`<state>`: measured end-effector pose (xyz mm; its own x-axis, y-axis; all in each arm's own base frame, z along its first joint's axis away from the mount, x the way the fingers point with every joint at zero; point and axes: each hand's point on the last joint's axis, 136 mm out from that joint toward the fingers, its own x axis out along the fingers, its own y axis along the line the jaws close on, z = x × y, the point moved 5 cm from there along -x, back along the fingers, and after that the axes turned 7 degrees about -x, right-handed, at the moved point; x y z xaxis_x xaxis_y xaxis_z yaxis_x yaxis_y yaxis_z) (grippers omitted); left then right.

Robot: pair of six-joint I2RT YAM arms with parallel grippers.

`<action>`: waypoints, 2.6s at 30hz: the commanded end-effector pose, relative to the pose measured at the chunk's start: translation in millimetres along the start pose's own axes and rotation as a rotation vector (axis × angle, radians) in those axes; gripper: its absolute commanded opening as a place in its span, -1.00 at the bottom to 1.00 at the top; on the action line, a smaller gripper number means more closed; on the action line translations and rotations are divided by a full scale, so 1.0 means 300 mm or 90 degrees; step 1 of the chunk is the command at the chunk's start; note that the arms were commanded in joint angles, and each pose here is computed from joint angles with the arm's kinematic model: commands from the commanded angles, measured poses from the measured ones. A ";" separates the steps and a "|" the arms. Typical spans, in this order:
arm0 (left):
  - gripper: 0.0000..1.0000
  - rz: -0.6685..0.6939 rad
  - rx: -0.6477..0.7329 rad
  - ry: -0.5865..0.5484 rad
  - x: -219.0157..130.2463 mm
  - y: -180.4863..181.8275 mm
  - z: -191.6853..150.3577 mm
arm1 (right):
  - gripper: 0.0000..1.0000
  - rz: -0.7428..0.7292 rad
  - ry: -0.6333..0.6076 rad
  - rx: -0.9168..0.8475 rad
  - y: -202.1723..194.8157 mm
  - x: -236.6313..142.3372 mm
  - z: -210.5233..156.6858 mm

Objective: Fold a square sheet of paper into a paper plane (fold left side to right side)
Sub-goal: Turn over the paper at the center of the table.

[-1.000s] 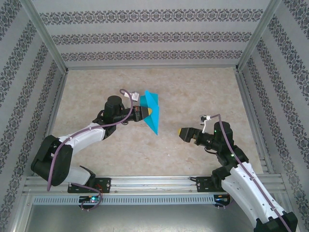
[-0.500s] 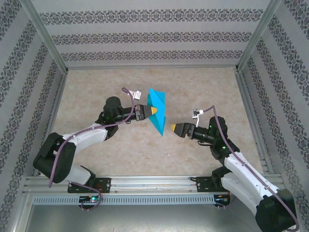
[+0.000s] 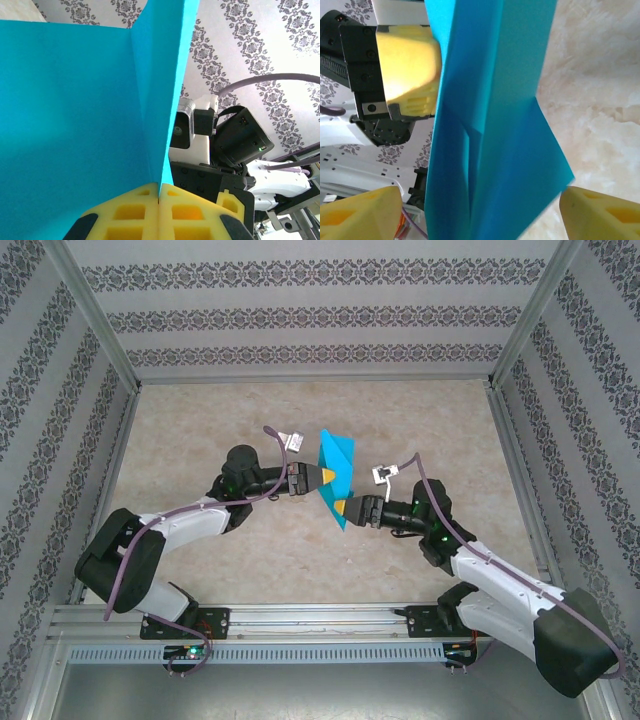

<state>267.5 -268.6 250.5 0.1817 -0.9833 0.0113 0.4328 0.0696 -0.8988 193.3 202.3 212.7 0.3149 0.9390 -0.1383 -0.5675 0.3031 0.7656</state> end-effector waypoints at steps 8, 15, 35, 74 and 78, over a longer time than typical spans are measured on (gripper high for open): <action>-1.00 -0.027 0.018 0.014 0.022 -0.023 -0.018 | 0.01 -0.011 -0.063 -0.049 0.045 -0.009 0.076; -0.80 0.007 0.022 0.018 0.019 0.010 -0.028 | -0.67 -0.034 -0.060 -0.056 0.040 -0.011 0.082; 0.21 0.479 0.214 -0.159 -0.395 0.029 0.001 | -1.00 -0.483 0.100 -0.123 -0.102 -0.108 -0.010; 0.40 0.693 0.181 -0.233 -0.571 0.102 -0.003 | -0.33 -0.899 0.505 -0.282 -0.302 0.236 -0.219; 0.41 0.674 0.168 -0.223 -0.556 0.108 -0.001 | -0.12 -0.848 0.471 -0.256 -0.262 0.238 -0.200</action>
<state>247.0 -99.7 212.7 0.7799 -0.2785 -0.5605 0.0644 0.9265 -0.3707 219.5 248.0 90.5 0.3695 -0.2918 -0.8822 -0.3802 0.8189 -0.4300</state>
